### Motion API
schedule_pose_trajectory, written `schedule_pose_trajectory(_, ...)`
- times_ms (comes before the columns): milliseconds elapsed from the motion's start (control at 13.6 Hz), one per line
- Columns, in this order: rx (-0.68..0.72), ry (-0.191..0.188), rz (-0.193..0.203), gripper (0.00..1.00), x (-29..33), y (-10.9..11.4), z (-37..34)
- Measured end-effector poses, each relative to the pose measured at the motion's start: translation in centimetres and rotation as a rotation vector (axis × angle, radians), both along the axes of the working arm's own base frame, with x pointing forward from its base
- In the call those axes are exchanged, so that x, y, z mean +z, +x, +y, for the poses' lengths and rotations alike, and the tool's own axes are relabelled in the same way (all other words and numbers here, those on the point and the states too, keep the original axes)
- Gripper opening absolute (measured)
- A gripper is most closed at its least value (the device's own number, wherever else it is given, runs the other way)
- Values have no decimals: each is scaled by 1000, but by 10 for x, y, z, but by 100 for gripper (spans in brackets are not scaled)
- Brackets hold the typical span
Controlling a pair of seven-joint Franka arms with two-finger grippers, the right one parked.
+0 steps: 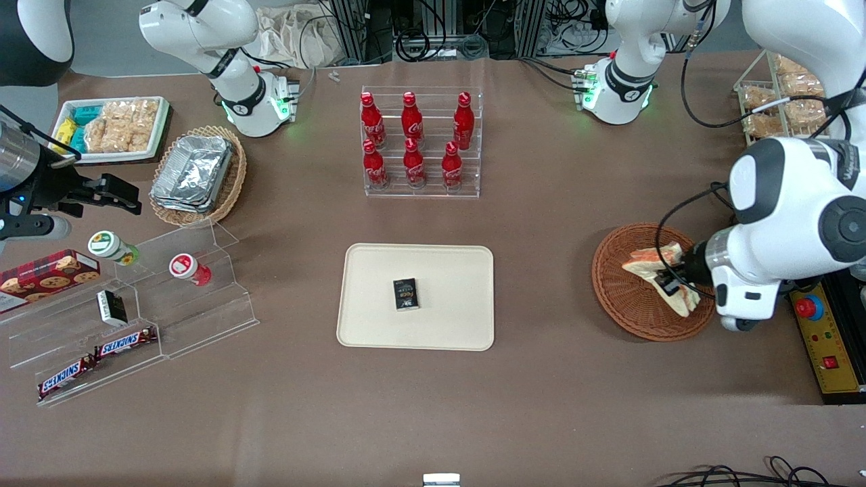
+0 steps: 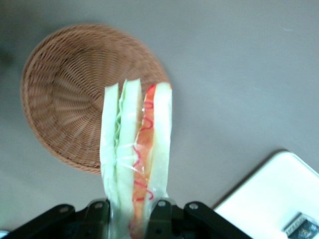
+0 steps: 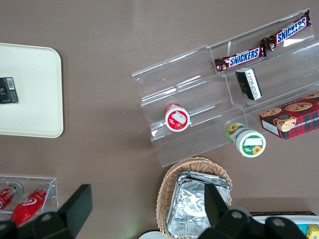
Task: Place sandwich from basket to tray
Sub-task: 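Carry the sandwich with the left gripper over to the cream tray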
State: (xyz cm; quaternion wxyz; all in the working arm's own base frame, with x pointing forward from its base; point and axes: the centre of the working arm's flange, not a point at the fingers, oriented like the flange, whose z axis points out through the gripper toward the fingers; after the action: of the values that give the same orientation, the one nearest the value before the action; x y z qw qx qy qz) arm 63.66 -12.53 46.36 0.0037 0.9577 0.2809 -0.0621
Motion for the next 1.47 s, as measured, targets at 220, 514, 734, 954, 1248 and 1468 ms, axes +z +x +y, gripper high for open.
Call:
schedule_pose_trajectory(220,-172,4,-26,19,3,-10,-96)
schedule_pose_trajectory(514,-432,-48,28,19,-65,-34,-201)
schedule_pose_trajectory(734,-502,-106,15,19,-137,-36,-246)
schedule_pose_trajectory(954,-548,-94,20,19,-195,-39,-264)
schedule_pose_trajectory(1248,-617,-68,-15,19,-240,-53,-294)
schedule_pose_trajectory(1468,-645,-37,-43,16,-251,-51,-297)
